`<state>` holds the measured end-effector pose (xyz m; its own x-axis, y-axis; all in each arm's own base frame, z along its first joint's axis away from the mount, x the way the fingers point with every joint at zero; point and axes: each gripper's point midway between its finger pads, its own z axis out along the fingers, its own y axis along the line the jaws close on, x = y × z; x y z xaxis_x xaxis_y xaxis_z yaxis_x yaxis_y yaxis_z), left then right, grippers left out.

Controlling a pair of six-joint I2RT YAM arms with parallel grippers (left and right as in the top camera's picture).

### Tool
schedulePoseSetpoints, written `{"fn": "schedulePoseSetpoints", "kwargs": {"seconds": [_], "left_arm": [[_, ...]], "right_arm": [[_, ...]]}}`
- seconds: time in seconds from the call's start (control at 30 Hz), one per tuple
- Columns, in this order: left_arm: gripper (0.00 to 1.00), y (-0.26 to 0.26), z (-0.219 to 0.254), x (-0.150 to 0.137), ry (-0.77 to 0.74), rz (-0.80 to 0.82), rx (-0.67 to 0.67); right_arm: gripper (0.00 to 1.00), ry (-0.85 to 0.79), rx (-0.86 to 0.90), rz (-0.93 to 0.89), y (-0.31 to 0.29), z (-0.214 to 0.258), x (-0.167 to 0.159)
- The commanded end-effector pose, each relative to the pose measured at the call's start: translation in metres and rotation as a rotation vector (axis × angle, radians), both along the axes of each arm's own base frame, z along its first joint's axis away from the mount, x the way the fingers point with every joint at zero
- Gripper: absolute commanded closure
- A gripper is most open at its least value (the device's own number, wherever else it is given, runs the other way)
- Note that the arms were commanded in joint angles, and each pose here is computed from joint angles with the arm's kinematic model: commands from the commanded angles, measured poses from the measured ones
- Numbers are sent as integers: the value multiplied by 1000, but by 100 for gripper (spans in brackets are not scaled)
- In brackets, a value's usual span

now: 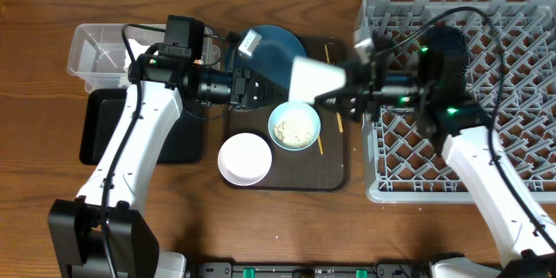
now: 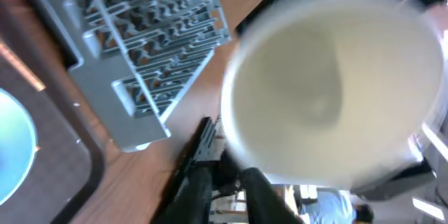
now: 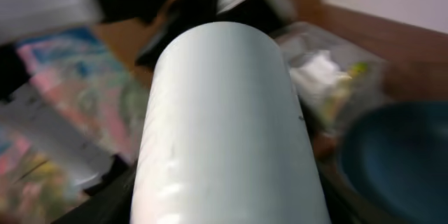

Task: Sort waste into correct bins and load items into the dishwasher rack
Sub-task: 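Place the white cup upside down in the dish rack with right gripper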

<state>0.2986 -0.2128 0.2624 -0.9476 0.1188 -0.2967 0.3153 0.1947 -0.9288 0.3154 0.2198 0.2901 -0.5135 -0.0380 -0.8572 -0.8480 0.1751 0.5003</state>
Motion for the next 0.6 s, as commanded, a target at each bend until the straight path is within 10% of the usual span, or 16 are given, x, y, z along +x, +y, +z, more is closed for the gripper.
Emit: {"fn": "schedulePoseSetpoints", "kwargs": {"seconds": [0.0,0.57], "left_arm": [[76,2,-8,6,-32,24,66],[71,57,-88,37,-67,234,627]], "right_arm": [[45,99,-24,-167,-25,-6,29],[49,490,-669,-892,-146,-49,27]]}}
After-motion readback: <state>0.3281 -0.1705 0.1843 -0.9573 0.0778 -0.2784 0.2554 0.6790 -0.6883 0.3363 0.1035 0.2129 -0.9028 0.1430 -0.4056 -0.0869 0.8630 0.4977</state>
